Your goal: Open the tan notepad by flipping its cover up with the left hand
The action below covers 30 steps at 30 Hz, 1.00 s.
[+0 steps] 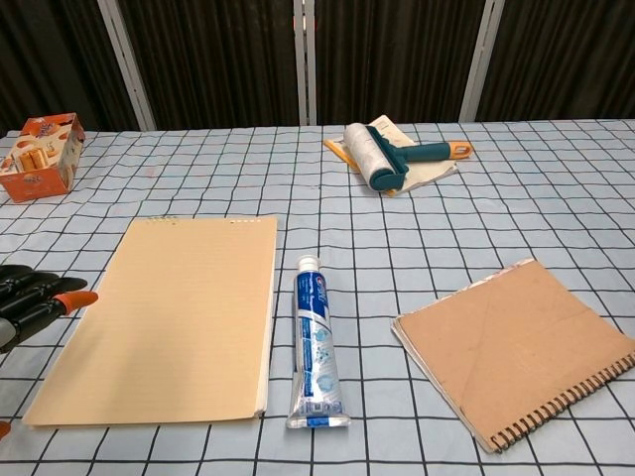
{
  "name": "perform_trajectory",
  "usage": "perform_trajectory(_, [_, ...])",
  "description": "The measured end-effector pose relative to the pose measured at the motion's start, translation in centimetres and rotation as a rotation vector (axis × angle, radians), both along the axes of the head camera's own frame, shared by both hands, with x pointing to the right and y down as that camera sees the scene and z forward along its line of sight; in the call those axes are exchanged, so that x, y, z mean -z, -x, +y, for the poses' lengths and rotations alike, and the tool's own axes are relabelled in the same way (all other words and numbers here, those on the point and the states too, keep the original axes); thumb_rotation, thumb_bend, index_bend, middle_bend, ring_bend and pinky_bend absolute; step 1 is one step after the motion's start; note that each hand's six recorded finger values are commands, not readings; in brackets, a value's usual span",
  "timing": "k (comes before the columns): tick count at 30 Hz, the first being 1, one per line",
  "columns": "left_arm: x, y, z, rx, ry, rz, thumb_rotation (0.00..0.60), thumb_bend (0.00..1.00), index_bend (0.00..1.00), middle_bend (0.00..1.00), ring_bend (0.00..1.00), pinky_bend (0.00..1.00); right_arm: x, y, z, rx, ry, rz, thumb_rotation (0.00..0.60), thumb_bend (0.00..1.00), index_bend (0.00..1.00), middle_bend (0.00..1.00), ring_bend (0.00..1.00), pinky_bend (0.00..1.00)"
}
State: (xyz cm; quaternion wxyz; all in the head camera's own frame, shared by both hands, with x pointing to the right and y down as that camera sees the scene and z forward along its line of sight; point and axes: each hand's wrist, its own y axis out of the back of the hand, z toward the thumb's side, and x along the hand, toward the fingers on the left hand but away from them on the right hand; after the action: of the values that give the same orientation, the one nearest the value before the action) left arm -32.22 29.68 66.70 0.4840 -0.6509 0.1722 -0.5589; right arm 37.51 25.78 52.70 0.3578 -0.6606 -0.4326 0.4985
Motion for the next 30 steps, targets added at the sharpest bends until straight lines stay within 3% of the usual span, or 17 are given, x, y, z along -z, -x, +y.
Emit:
perform_trajectory(23, [-1.4, -2.0, 0.0, 0.010, 0.005, 0.016, 0.600, 0.19, 0.00, 0.00, 0.00, 0.00, 0.1, 0.1, 0.0, -0.001, -0.010, -0.005, 0.600, 0.08, 0.04, 0.00, 0.00, 0.00])
perform_trajectory(30, [-1.3, -2.7, -0.2, 0.002, -0.012, 0.033, 0.600, 0.32, 0.02, 0.00, 0.00, 0.00, 0.1, 0.1, 0.0, -0.004, -0.012, -0.008, 0.600, 0.08, 0.04, 0.00, 0.00, 0.00])
